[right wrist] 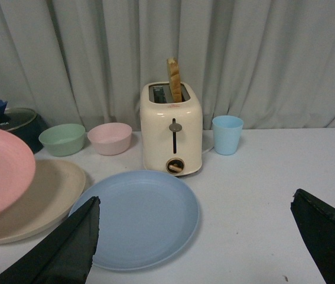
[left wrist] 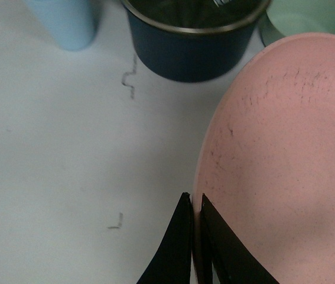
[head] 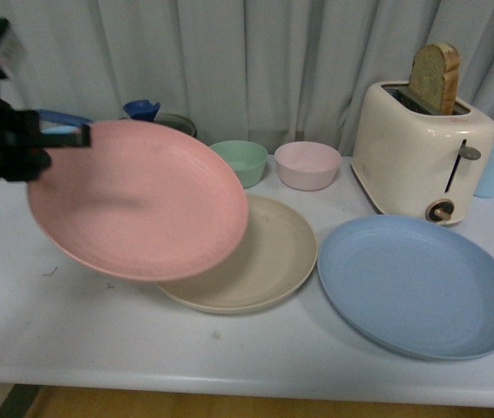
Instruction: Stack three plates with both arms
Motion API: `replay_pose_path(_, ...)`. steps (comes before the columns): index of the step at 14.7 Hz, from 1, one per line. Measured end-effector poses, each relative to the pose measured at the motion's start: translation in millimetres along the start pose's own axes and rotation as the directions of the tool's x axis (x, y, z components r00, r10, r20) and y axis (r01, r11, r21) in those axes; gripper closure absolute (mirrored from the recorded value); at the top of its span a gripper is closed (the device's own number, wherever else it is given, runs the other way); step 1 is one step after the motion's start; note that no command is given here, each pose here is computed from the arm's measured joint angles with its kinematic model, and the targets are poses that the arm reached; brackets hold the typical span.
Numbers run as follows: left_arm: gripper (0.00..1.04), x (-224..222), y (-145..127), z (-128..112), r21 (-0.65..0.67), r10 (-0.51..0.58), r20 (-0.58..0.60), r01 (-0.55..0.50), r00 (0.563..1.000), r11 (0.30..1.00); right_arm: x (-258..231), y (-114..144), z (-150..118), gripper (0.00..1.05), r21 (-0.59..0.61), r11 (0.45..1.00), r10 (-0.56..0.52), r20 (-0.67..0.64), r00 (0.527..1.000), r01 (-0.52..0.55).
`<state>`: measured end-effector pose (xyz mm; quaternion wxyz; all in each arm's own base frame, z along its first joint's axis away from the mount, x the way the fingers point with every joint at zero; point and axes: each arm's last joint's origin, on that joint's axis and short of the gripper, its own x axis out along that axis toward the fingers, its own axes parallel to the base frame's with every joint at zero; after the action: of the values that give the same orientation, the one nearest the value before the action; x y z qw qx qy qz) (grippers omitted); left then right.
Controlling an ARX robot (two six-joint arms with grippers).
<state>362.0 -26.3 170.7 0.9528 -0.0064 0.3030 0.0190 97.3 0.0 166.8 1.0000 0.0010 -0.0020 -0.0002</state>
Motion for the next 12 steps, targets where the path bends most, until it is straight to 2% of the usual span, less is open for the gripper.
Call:
replay_pose_path(2,1.02,15,-36,-20,0.003,-0.048,-0.047,0.048,0.998,0.999,0,0,0,0.06,0.000,1.000,0.000,0.000,1.000,0.000)
replay_pose_path(4,1.02,26,-54,-26,-0.037,-0.081,-0.067,0.079,0.994,0.996,0,0,0,0.06,0.000,1.000,0.000,0.000,1.000,0.000)
replay_pose_path(7,1.02,43,-57,-31,-0.140,-0.059,-0.083,0.047,0.995,0.989,0,0,0,0.06,0.000,1.000,0.000,0.000,1.000,0.000)
replay_pose_path(12,1.02,58,-63,-30,-0.234,-0.046,-0.073,0.028,0.996,0.972,0,0,0,0.06,0.000,1.000,0.000,0.000,1.000,0.000)
